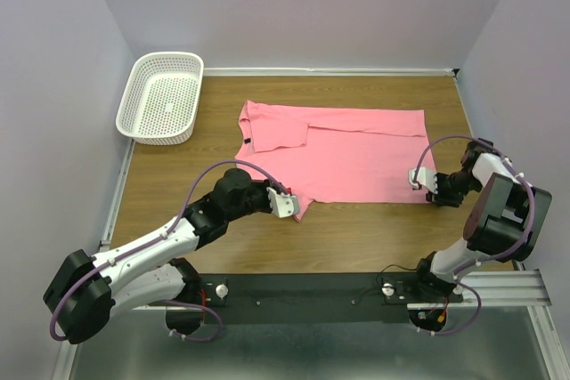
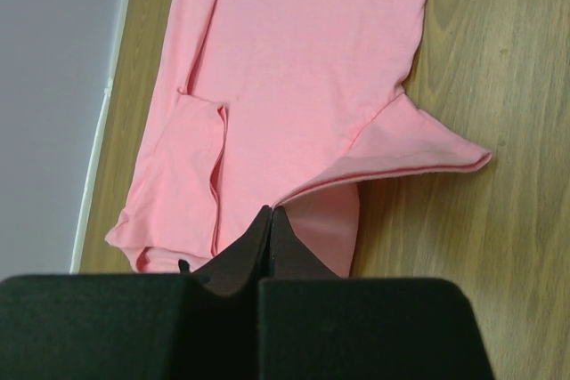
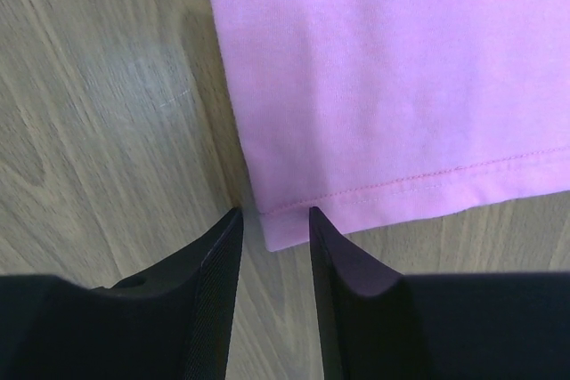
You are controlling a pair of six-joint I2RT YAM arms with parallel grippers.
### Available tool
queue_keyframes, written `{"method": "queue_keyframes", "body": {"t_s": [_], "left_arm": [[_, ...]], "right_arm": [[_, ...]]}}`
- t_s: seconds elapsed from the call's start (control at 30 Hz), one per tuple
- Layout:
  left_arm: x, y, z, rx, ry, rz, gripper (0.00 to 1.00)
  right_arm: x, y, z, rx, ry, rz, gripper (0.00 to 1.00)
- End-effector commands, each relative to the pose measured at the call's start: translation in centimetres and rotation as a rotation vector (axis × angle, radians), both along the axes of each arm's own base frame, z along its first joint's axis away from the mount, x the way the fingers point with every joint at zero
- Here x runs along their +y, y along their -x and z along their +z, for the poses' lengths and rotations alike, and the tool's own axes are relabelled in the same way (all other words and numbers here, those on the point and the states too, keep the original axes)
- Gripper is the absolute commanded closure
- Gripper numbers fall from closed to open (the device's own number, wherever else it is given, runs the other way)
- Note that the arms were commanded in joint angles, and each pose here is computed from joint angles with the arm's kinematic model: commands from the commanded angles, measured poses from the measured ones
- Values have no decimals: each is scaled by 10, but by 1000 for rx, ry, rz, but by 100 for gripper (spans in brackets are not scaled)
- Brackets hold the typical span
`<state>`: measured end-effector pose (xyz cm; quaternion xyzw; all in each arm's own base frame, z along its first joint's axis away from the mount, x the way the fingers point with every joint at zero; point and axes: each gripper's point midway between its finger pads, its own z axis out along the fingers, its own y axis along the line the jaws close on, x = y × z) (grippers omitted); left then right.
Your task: Fold and stack the t-shirts
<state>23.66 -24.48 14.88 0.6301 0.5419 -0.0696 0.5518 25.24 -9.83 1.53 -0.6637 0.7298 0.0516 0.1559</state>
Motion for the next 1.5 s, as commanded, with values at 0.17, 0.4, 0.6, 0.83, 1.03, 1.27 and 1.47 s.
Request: {"method": "queue_keyframes", "body": {"t_s": [0.17, 0.4, 0.6, 0.83, 1.03, 1.27, 1.47], "left_arm": [[-7, 0, 20, -17, 50, -20, 100], [-7, 0, 18, -15, 47, -22, 100], [-7, -1, 17, -17, 47, -19, 100], [-6, -1, 28, -40, 87, -24, 100], [-10, 2, 28, -37, 99, -55, 100], [-11, 2, 31, -35, 115, -69, 100], [-9, -1, 17, 7, 79, -54, 100]], "right_arm": [[-10, -2, -19, 24, 50, 5, 62], [-9, 1, -23, 38, 42, -3, 84], [-4, -11, -15, 10, -10, -82, 99], [1, -12, 11, 6, -51, -181, 100], [25, 5, 23, 27, -149, -212, 99], [34, 0, 34, 1, -210, -275, 99], [34, -19, 49, -37, -252, -312, 99]]}}
